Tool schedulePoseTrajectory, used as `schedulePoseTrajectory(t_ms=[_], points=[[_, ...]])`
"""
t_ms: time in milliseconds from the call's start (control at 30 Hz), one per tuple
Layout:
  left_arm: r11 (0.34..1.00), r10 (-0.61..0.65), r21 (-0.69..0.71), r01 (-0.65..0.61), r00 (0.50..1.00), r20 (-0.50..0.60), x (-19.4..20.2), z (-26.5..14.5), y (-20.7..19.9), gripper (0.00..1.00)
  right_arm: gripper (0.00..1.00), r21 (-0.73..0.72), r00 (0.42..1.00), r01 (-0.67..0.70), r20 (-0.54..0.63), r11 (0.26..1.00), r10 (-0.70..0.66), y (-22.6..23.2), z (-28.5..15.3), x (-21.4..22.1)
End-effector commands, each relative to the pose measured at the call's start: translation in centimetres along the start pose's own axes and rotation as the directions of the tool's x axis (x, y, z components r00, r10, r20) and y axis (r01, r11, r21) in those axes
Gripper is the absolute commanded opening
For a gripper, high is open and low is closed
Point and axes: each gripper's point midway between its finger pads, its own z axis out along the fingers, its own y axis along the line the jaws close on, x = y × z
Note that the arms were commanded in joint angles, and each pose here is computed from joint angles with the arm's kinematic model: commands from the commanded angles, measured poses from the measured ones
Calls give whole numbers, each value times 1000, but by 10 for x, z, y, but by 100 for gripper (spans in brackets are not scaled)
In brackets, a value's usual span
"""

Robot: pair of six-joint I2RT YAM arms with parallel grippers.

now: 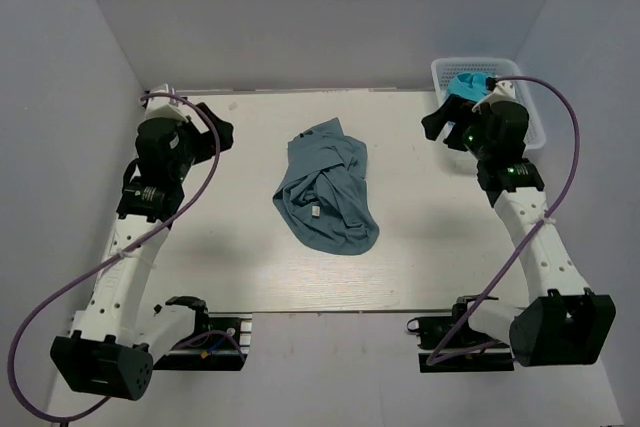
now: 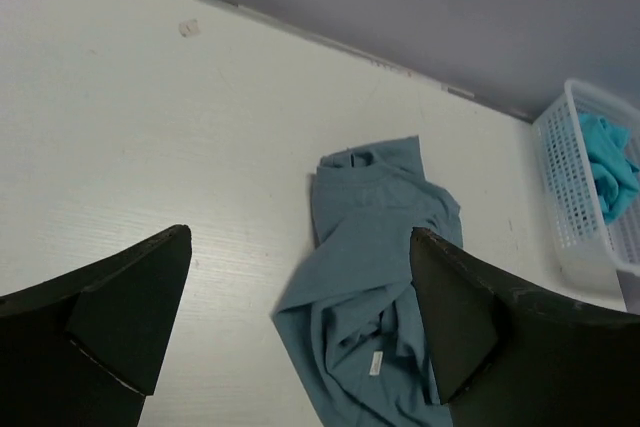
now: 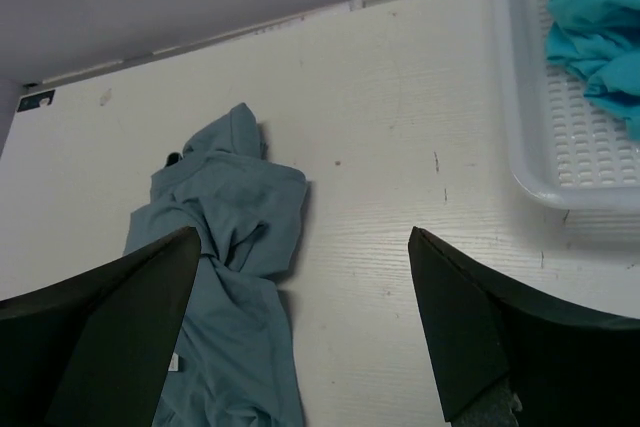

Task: Fold and stack the t-shirts
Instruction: Flatten out the tshirt

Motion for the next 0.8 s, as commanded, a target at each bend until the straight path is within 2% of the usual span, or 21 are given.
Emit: schedulePoseTrajectory(t_ms=[0, 33, 100, 133, 200, 267, 333, 367, 400, 467, 500, 533, 600, 633, 733, 767], points=[[1000, -10, 26, 14, 989, -149, 44, 7, 3, 100, 90, -40, 999, 29, 32, 999, -27, 9, -15, -7], [1000, -7, 23, 12, 980, -199, 58, 11, 3, 100, 90, -23, 999, 20, 29, 1000, -19, 5, -14, -4], [999, -38, 4, 42, 930, -365, 101, 21, 9, 100, 90, -36, 999, 28, -20, 999, -29, 1, -7, 15], [998, -42, 17, 54, 908, -416, 116, 24, 9, 100, 90, -33, 997, 54, -56, 998, -56, -3, -2, 25], [992, -45, 76, 100, 848, -529, 154, 23, 2, 100, 90, -116, 985, 64, -153, 991, -81, 6, 8, 43], [989, -79, 52, 139, 790, -608, 189, 22, 7, 100, 90, -135, 981, 77, -165, 988, -99, 14, 14, 31], [989, -82, 48, 143, 778, -623, 202, 21, 8, 100, 90, -94, 957, 75, -272, 993, -99, 4, 33, 46], [987, -106, 24, 159, 755, -647, 216, 19, 10, 100, 90, -77, 950, 93, -290, 993, -112, 4, 32, 36], [987, -106, 24, 160, 755, -646, 220, 23, 12, 100, 90, -58, 941, 104, -317, 993, -117, 0, 45, 36], [987, -98, 27, 158, 731, -675, 235, 21, 7, 97, 90, -55, 908, 123, -395, 991, -135, -6, 59, 57], [990, -108, -8, 143, 712, -694, 246, 25, 15, 97, 90, -65, 915, 143, -373, 988, -157, -2, 64, 49], [991, -101, -14, 130, 696, -711, 256, 25, 16, 96, 90, -74, 900, 150, -403, 986, -168, -2, 73, 61], [994, -88, -23, 104, 681, -727, 265, 32, 14, 94, 90, -98, 897, 183, -391, 978, -207, 6, 83, 57], [995, -93, -52, 82, 649, -755, 280, 34, 20, 92, 90, -111, 884, 187, -414, 976, -216, 9, 95, 66], [998, -70, -58, 40, 640, -765, 291, 44, 17, 89, 90, -160, 891, 225, -365, 961, -269, 32, 117, 44], [997, -75, -80, 20, 636, -768, 294, 50, 22, 87, 90, -180, 870, 231, -401, 956, -286, 37, 127, 59]])
